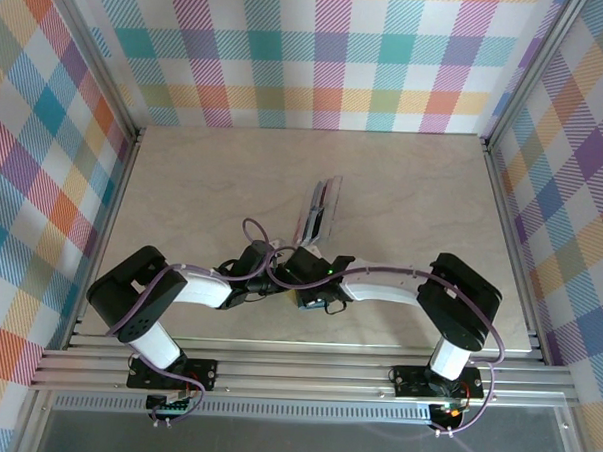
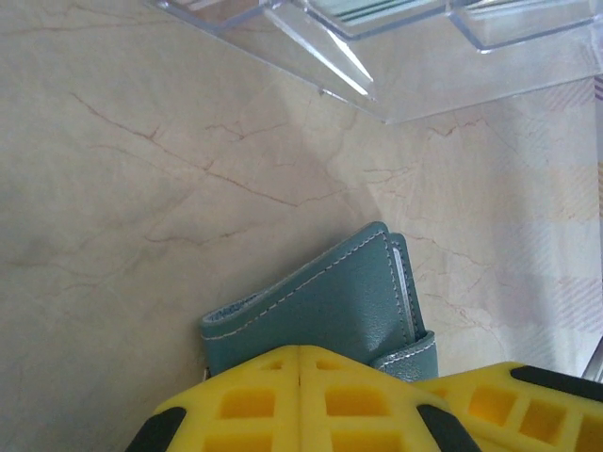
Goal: Put the credit cards into the card holder
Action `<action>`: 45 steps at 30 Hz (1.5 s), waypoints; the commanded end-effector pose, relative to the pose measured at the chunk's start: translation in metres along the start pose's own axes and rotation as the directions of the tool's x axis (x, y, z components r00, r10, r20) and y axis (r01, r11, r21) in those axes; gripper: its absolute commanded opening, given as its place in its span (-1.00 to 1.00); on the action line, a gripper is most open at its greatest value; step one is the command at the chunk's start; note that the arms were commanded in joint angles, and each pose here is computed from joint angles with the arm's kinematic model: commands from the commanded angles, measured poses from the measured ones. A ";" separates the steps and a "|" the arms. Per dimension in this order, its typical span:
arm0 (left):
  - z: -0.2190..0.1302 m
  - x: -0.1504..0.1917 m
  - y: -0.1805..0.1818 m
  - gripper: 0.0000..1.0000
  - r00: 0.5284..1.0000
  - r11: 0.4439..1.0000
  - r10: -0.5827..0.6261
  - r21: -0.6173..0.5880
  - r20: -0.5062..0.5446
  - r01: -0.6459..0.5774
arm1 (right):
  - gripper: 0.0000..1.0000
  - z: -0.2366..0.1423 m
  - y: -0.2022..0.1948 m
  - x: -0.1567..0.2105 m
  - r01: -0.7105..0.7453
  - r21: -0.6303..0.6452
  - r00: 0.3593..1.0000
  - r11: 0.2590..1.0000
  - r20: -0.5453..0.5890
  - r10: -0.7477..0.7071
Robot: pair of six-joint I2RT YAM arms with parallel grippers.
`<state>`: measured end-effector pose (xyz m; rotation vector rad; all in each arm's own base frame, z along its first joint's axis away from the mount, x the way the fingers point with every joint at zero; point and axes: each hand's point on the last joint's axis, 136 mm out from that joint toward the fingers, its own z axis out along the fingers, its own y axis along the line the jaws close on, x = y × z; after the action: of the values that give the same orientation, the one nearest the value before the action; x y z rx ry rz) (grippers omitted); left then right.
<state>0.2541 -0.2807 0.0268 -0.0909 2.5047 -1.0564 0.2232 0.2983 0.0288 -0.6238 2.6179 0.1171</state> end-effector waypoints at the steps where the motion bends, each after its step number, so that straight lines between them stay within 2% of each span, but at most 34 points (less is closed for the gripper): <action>1: 0.004 0.033 0.038 -1.00 0.993 0.991 -0.008 -0.136 -0.117 -0.008 | -1.00 0.021 -0.011 0.012 -0.002 0.036 1.000 0.999 -0.003 0.002; 6: 0.002 0.035 0.047 -1.00 0.993 0.984 0.010 -0.177 -0.117 -0.031 | -1.00 -0.004 -0.017 0.003 -0.024 0.022 0.998 0.999 0.057 0.022; 14: 0.001 0.038 0.055 -1.00 0.992 0.978 0.019 -0.206 -0.121 -0.044 | -1.00 -0.021 -0.043 0.000 -0.107 0.097 0.992 0.990 0.074 0.100; 18: 0.001 0.039 0.052 -1.00 0.992 0.980 0.021 -0.194 -0.128 -0.045 | -1.00 -0.018 -0.068 0.008 -0.203 0.138 0.979 0.969 0.056 0.197; 22: 0.001 0.038 0.047 -1.00 0.991 0.982 0.037 -0.178 -0.130 -0.060 | -0.98 -0.017 -0.099 0.023 -0.349 0.174 0.937 0.921 0.067 0.343; 24: 0.002 0.038 0.045 -1.00 0.990 0.983 0.045 -0.171 -0.133 -0.068 | -0.72 -0.016 -0.107 0.030 -0.402 0.178 0.916 0.898 0.082 0.394; 25: 0.002 0.038 0.043 -1.00 0.990 0.984 0.048 -0.164 -0.134 -0.070 | -0.52 -0.017 -0.112 0.031 -0.420 0.188 0.908 0.888 0.095 0.409; 26: 0.003 0.039 0.040 -1.00 0.989 0.986 0.052 -0.151 -0.136 -0.072 | -0.44 -0.019 -0.114 0.030 -0.428 0.193 0.903 0.883 0.109 0.415; 31: 0.003 0.041 0.032 -1.00 0.986 0.988 0.077 -0.123 -0.145 -0.095 | -0.37 -0.047 -0.114 0.010 -0.386 0.244 0.918 0.890 0.195 0.345; 34: 0.002 0.041 0.030 -1.00 0.987 0.987 0.081 -0.124 -0.142 -0.099 | -0.38 -0.064 -0.092 -0.006 -0.327 0.182 0.934 0.927 0.215 0.287; 36: 0.002 0.040 0.031 -1.00 0.987 0.987 0.082 -0.127 -0.142 -0.100 | -0.45 -0.071 -0.056 -0.017 -0.265 0.021 0.946 0.964 0.198 0.255; 38: 0.002 0.041 0.031 -1.00 0.986 0.986 0.082 -0.129 -0.142 -0.101 | -0.50 -0.073 -0.021 -0.023 -0.226 -0.165 0.954 0.960 0.162 0.252; 39: 0.003 0.041 0.031 -1.00 0.986 0.987 0.083 -0.128 -0.142 -0.101 | -0.51 -0.073 -0.010 -0.024 -0.217 -0.218 0.957 0.952 0.144 0.251; 42: 0.004 0.042 0.031 -1.00 0.986 0.987 0.081 -0.128 -0.147 -0.100 | -0.51 -0.067 0.011 -0.025 -0.206 -0.295 0.966 0.933 0.094 0.243; 45: 0.005 0.043 0.030 -1.00 0.985 0.987 0.083 -0.126 -0.151 -0.102 | -0.46 -0.051 0.018 -0.024 -0.217 -0.314 0.970 0.924 0.040 0.241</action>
<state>0.2511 -0.2879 0.0279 0.0302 2.4917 -1.0138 0.2174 0.2896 0.0902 -0.3278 2.5699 0.4813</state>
